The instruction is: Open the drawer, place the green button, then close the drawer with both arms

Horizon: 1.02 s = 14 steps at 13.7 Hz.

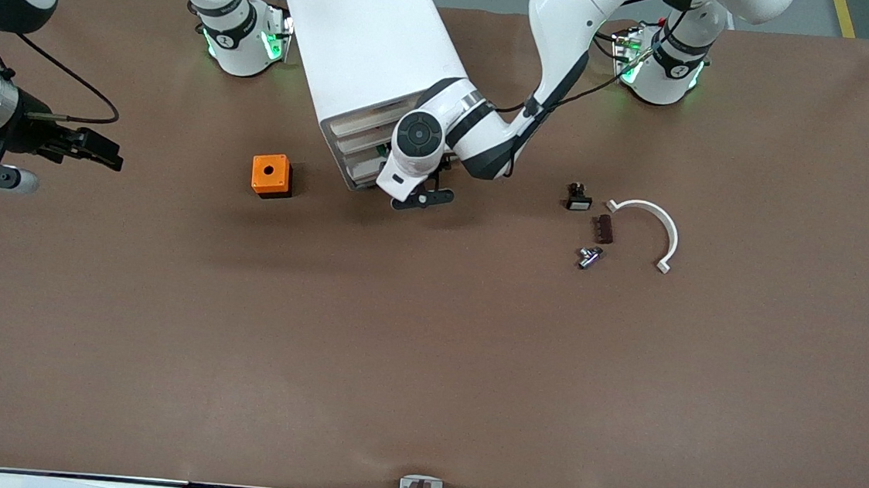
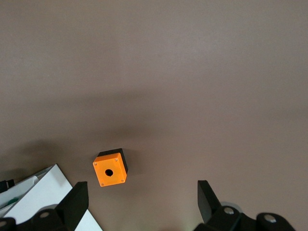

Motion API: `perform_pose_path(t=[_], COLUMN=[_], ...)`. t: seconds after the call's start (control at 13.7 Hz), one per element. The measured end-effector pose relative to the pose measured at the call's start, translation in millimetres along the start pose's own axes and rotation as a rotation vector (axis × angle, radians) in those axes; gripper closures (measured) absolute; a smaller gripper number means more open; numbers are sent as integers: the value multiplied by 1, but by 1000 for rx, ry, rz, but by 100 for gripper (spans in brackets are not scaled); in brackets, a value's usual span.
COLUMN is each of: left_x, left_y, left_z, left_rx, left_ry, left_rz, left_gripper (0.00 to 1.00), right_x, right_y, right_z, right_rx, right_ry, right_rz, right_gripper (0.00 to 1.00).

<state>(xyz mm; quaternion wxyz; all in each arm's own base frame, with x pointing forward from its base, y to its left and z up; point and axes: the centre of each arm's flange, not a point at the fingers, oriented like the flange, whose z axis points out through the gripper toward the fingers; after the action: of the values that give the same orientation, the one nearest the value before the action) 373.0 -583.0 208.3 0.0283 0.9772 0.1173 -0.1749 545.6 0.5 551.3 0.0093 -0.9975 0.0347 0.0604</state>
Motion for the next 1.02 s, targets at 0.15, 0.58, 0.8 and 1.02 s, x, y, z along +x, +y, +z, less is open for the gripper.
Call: perform_pose_path(t=[0.15, 0.58, 0.8, 1.02], left_x=[-10, 30, 128, 194], left_y=[2, -1, -57, -135], left_z=[4, -54, -167, -263], left_rx=[6, -72, -189, -207], left_ry=[-15, 25, 116, 277], left_rz=[-20, -91, -211, -261], left_gripper=[0, 0, 0, 0], right_x=[-5, -21, -24, -28], right_y=[2, 13, 21, 20], right_z=[0, -13, -45, -74], right_rx=[2, 6, 8, 12], right_ry=[24, 94, 138, 173], right_rz=[-17, -117, -103, -57], right_gripper=[0, 0, 0, 0])
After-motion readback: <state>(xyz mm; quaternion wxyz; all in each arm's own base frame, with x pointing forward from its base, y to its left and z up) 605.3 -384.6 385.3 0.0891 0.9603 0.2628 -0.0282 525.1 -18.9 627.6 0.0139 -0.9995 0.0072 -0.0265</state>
